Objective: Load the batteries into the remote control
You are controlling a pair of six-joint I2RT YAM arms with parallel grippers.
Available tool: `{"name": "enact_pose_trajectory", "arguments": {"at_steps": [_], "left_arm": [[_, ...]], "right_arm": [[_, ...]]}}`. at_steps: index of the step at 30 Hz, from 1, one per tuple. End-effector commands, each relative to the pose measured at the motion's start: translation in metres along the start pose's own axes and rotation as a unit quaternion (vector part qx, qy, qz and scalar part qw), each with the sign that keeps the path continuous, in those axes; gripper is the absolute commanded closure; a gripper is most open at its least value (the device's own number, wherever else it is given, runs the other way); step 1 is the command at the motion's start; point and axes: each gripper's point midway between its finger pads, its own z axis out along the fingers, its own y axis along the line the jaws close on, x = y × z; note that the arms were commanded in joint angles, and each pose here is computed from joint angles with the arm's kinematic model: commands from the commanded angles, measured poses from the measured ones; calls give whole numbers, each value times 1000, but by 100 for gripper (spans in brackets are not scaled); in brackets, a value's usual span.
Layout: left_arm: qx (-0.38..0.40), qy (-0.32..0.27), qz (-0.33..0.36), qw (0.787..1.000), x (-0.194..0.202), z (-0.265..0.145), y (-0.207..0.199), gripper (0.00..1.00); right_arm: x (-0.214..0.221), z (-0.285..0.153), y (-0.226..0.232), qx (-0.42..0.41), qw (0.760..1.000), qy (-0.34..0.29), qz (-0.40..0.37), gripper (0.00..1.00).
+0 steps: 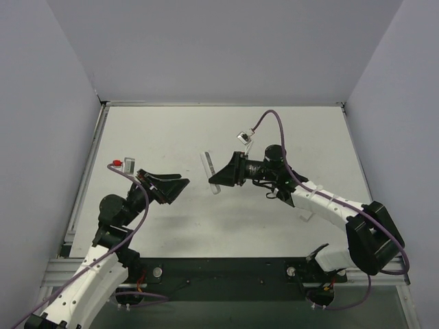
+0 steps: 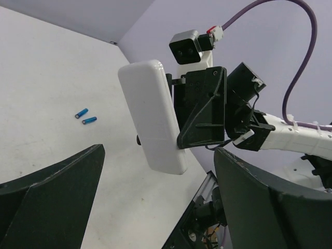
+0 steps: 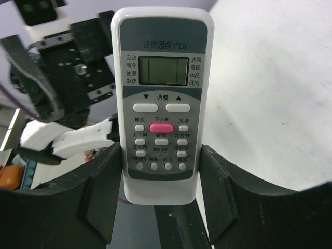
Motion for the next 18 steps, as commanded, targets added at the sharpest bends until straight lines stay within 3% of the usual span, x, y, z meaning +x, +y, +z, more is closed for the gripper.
{"name": "enact_pose_trajectory", "arguments": {"at_steps": [1,18], "left_arm": [[76,-31,-19,996,-10,5,-35,2],[57,-45,-67,995,1,26,-31,3]], "right_arm": [[-14,3,63,-127,990,-16,-61,85],[13,15,100,-195,976,40,-83,85]]}}
